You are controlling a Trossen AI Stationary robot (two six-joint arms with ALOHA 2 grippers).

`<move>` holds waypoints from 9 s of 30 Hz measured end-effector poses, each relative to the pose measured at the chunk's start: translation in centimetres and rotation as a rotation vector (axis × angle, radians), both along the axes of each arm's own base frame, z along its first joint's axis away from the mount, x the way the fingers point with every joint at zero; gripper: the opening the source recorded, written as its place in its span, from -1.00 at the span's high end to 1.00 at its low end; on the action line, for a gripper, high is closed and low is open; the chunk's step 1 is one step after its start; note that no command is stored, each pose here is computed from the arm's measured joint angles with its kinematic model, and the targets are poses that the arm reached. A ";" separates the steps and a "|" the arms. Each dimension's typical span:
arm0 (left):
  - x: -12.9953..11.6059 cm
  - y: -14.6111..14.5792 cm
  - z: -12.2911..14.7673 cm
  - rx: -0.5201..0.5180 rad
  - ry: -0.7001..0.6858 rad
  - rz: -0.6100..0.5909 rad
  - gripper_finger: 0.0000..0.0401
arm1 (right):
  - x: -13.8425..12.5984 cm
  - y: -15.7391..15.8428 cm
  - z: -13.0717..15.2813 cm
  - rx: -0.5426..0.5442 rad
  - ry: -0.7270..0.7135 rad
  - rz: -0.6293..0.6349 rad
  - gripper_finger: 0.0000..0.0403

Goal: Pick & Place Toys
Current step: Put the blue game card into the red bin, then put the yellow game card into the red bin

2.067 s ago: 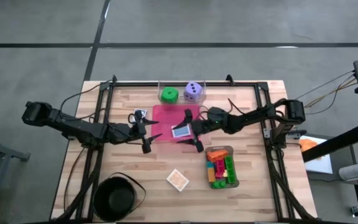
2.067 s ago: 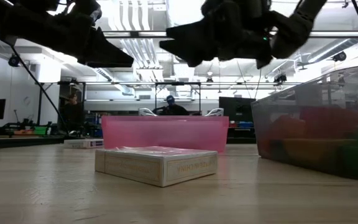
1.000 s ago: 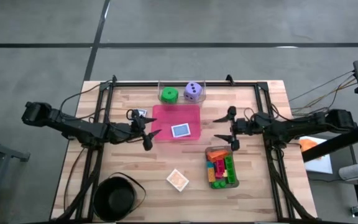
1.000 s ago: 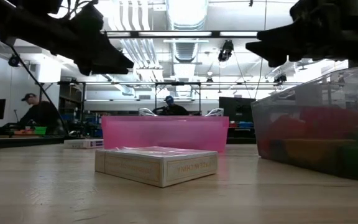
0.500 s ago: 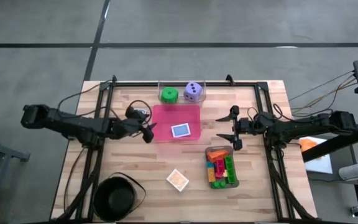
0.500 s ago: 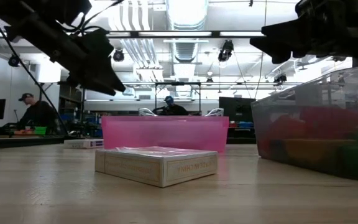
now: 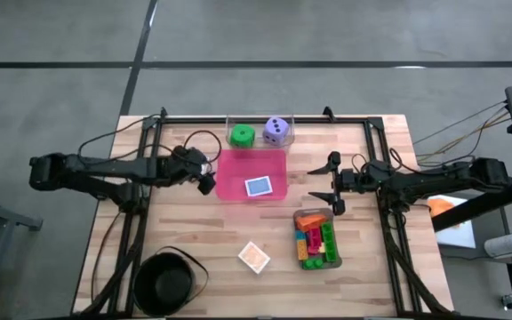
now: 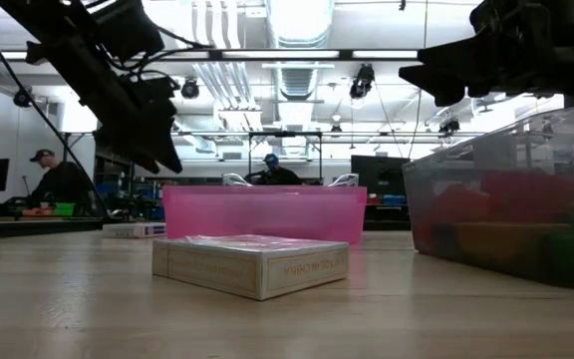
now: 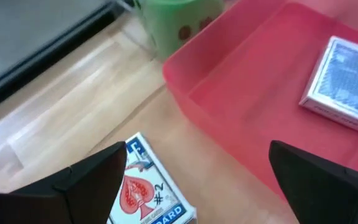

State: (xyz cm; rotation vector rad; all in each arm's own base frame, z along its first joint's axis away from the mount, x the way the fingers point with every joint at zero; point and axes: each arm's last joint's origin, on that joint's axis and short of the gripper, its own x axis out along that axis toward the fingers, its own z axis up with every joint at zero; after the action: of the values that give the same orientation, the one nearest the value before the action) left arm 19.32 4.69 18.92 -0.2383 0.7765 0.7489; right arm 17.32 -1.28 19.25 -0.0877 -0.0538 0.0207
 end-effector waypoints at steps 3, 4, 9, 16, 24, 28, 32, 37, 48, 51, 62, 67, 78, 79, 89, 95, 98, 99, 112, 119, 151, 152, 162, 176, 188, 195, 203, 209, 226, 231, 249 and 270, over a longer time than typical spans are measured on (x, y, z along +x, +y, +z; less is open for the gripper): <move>-0.1 0.6 -0.2 -0.039 0.007 0.010 -0.96 | 0.0 0.0 0.0 0.000 -0.002 0.000 -0.45; -0.1 0.8 -0.3 -0.047 0.012 0.017 -0.95 | 0.0 0.0 0.0 0.000 -0.002 0.000 -0.45; 0.0 1.9 -1.4 -0.076 0.068 0.057 -0.94 | 0.0 0.0 0.0 0.000 -0.003 0.000 -0.45; 0.8 3.0 -3.5 -0.131 0.170 0.091 -0.94 | 0.2 0.0 0.1 0.004 -0.002 0.000 -0.45; 2.1 4.8 -4.9 -0.173 0.260 0.164 -0.94 | 0.2 0.0 0.1 0.004 -0.002 0.001 -0.45; 2.5 5.6 -5.4 -0.207 0.312 0.192 -0.94 | 0.2 0.0 0.1 0.005 -0.001 0.001 -0.45; 2.8 6.0 -5.6 -0.222 0.357 0.208 -0.94 | 0.2 0.0 0.1 0.008 0.000 0.001 -0.45; 2.7 6.1 -4.9 -0.193 0.405 0.227 -0.94 | 0.2 0.0 0.1 0.008 0.001 0.001 -0.45; 2.5 6.1 -4.3 -0.158 0.415 0.205 -0.94 | 0.2 0.0 0.0 0.008 0.004 0.001 -0.45; 2.4 6.0 -4.4 -0.164 0.418 0.202 -0.94 | 0.2 0.0 0.0 0.008 0.005 0.001 -0.45; 1.5 5.9 -4.6 -0.188 0.461 0.326 -0.95 | 0.2 0.0 0.0 0.009 0.008 0.001 -0.45; 1.0 5.7 -4.7 -0.196 0.495 0.344 -0.98 | 0.2 0.0 0.0 0.009 0.008 0.001 -0.45; -0.2 6.4 -5.6 -0.227 0.505 0.404 -0.99 | 0.2 0.0 0.0 0.017 0.008 0.002 -0.45; -0.4 6.5 -5.7 -0.232 0.501 0.405 -0.99 | 0.2 0.0 0.0 0.018 0.008 0.002 -0.45; -1.0 6.7 -6.4 -0.250 0.486 0.376 -0.99 | 0.2 0.0 0.0 0.020 0.009 0.002 -0.45; -1.0 7.0 -6.5 -0.291 0.465 0.363 -0.98 | 0.2 0.0 0.0 0.020 0.009 0.002 -0.45; -1.1 7.2 -6.5 -0.314 0.450 0.369 -0.98 | 0.2 0.0 0.0 0.024 0.010 0.005 -0.45; -1.2 7.3 -6.5 -0.324 0.444 0.371 -0.98 | 0.2 0.0 0.0 0.024 0.009 0.008 -0.45; -1.4 7.9 -6.8 -0.353 0.378 0.359 -0.98 | 0.2 0.0 -0.1 0.027 0.015 0.014 -0.45; -1.7 7.8 -6.2 -0.269 0.430 0.273 -0.99 | 0.1 0.0 -0.1 0.027 0.015 0.014 -0.45; -2.3 7.3 -7.3 -0.363 0.302 0.346 -0.43 | 0.2 0.0 -0.1 0.031 0.017 0.019 -0.45; -2.3 7.3 -7.3 -0.363 0.301 0.346 -0.43 | 0.2 0.0 -0.1 0.031 0.017 0.019 -0.45; -3.0 6.6 -6.2 -0.377 0.276 0.247 -0.43 | 0.2 0.0 -0.1 0.031 0.017 0.018 -0.45; -3.5 6.1 -2.7 -0.297 0.082 0.154 -0.43 | 0.2 0.0 -0.1 0.031 0.017 0.018 -0.45; -1.6 6.3 -0.5 -0.109 -0.126 0.011 -0.43 | 0.2 0.0 -0.1 0.031 0.017 0.018 -0.45; 0.6 5.3 0.9 -0.035 -0.300 -0.142 -0.43 | 0.2 0.0 -0.1 0.031 0.017 0.018 -0.45; 3.2 3.2 0.7 -0.002 -0.377 -0.292 -0.43 | 0.2 0.0 -0.1 0.030 0.017 0.018 -0.45; 5.7 2.6 -0.8 -0.009 -0.357 -0.351 -0.43 | 0.2 0.0 -0.1 0.031 0.017 0.017 -0.45; 11.3 3.6 -5.1 -0.099 -0.116 -0.430 -0.43 | 0.2 0.0 -0.2 0.030 0.028 0.009 -0.45; 11.5 3.6 -5.6 -0.102 -0.083 -0.445 -0.47 | 0.2 0.0 -0.3 0.032 0.033 0.008 -0.45; 12.2 2.0 -4.7 -0.052 -0.131 -0.524 -0.71 | 0.2 0.0 -0.3 0.033 0.033 0.008 -0.45; 7.6 -3.0 2.5 0.199 -0.514 -0.730 -0.70 | 1.5 -0.1 -1.6 0.038 0.079 0.004 -0.45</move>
State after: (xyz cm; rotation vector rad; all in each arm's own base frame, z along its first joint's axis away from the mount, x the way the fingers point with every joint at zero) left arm 26.91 1.72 21.38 0.0443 0.2512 0.0530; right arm 18.81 -1.43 17.60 -0.0492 0.0245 0.0270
